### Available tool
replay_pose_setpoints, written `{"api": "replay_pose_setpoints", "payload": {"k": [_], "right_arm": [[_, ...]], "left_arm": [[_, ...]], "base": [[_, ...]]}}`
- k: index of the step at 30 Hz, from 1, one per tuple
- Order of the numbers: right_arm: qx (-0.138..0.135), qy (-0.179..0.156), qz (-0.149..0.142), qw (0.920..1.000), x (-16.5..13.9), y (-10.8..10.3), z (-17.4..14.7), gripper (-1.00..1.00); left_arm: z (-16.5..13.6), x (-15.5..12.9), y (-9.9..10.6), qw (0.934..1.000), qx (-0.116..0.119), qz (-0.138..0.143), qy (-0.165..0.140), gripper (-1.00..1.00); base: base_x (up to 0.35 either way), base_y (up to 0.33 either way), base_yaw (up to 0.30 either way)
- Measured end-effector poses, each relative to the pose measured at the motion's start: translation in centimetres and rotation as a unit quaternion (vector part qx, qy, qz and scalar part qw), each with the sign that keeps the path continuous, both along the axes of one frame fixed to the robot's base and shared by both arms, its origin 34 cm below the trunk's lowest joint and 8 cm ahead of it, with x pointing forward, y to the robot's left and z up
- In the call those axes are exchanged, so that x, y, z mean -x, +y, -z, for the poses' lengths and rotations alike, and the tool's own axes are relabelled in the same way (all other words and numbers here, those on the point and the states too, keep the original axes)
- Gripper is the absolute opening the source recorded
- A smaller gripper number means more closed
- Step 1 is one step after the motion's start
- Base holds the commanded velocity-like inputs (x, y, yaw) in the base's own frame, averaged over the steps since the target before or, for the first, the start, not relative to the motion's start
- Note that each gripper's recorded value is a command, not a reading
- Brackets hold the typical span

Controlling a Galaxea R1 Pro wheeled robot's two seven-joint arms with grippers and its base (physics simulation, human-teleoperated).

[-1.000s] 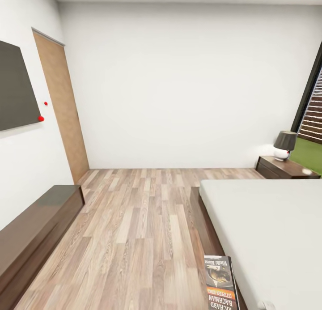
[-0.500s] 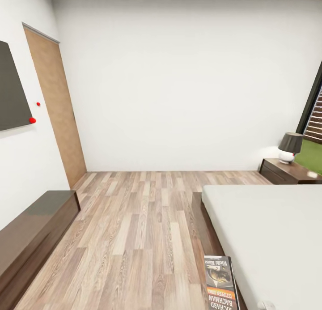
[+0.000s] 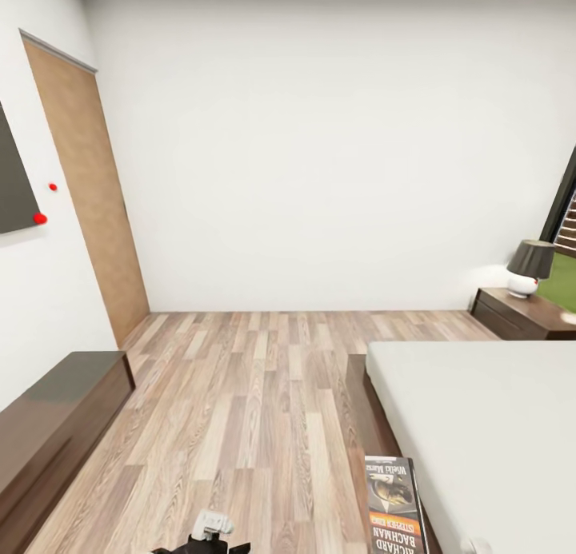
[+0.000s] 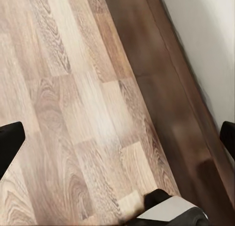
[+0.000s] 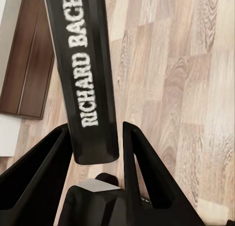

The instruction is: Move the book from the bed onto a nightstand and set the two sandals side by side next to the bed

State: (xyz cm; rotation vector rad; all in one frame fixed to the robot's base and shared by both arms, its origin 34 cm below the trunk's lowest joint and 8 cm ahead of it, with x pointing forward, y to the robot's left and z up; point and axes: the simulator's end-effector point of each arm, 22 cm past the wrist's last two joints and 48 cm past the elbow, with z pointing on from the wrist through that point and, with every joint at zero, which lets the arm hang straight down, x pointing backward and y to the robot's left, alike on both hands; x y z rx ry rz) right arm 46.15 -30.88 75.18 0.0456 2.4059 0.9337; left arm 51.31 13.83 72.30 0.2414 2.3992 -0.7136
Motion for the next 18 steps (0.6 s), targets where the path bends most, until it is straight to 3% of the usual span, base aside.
{"api": "replay_pose_setpoints", "payload": {"k": [18], "right_arm": [[0.002, 0.001, 0.001, 1.0, 0.02, -0.03, 0.13, -1.0]], "left_arm": [[0.51, 0.86, -0.65, 0.9999, 0.004, 0.002, 0.009, 1.0]], "base": [[0.333, 0.0, 0.0]]}}
